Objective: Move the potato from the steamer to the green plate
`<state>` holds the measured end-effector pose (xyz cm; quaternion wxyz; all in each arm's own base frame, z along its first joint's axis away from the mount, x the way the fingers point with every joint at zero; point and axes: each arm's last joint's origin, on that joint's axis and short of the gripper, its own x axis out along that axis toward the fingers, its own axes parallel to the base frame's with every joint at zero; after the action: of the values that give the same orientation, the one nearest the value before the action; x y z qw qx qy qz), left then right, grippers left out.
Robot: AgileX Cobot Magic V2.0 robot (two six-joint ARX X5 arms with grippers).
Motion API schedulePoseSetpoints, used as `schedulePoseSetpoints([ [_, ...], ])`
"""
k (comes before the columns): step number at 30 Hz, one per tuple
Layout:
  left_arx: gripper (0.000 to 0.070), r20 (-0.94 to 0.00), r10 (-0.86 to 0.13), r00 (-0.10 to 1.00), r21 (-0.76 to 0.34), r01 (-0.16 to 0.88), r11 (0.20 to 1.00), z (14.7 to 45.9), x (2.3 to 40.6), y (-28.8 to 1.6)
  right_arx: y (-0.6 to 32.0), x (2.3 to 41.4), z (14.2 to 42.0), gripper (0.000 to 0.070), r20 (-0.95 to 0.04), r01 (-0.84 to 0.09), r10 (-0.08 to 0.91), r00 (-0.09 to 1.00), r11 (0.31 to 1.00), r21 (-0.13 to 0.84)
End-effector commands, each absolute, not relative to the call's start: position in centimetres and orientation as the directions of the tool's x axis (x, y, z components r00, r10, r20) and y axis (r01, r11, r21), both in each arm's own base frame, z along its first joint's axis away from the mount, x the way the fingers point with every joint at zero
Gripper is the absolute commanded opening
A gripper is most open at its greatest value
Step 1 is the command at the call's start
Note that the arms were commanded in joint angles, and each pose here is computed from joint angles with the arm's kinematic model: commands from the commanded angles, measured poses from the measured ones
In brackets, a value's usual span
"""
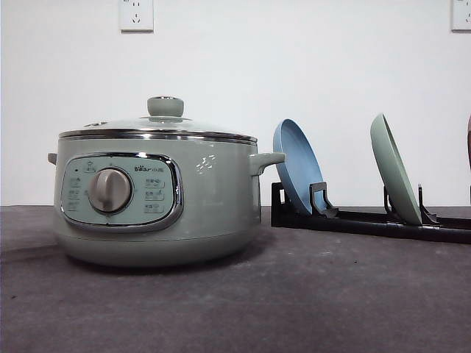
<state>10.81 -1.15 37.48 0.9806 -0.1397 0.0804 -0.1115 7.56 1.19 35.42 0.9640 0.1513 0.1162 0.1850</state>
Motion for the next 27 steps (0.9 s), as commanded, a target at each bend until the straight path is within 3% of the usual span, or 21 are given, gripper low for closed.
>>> schedulePoseSetpoints([
  [1,0.0002,-0.121,-0.31,0.943,-0.282,0.266,0.922,38.5,11.2,-1.5,1.3,7.8,36.6,0.0003,-0.182,-0.356,0.418,0.89,0.886,0.297],
  [9,0.0002,-0.254,-0.578,0.776,-0.316,0.498,0.808,40.2,12.7,-3.3,2.6,8.6,39.6,0.0003,-0.242,-0.525,0.57,0.785,0.82,0.228],
  [16,0.0002,-0.389,-0.682,0.62,-0.258,0.637,0.727,41.5,13.3,-4.8,3.9,8.4,39.9,0.0003,-0.301,-0.684,0.698,0.65,0.71,0.169],
  [20,0.0002,-0.393,-0.729,0.561,-0.24,0.702,0.67,41.6,13.2,-5.6,4.1,8.2,39.7,0.0003,-0.317,-0.701,0.713,0.625,0.692,0.174],
  [27,0.0022,-0.391,-0.743,0.543,-0.239,0.72,0.652,41.6,13.1,-5.9,4.1,8.2,39.7,0.0003,-0.317,-0.696,0.708,0.631,0.697,0.171],
])
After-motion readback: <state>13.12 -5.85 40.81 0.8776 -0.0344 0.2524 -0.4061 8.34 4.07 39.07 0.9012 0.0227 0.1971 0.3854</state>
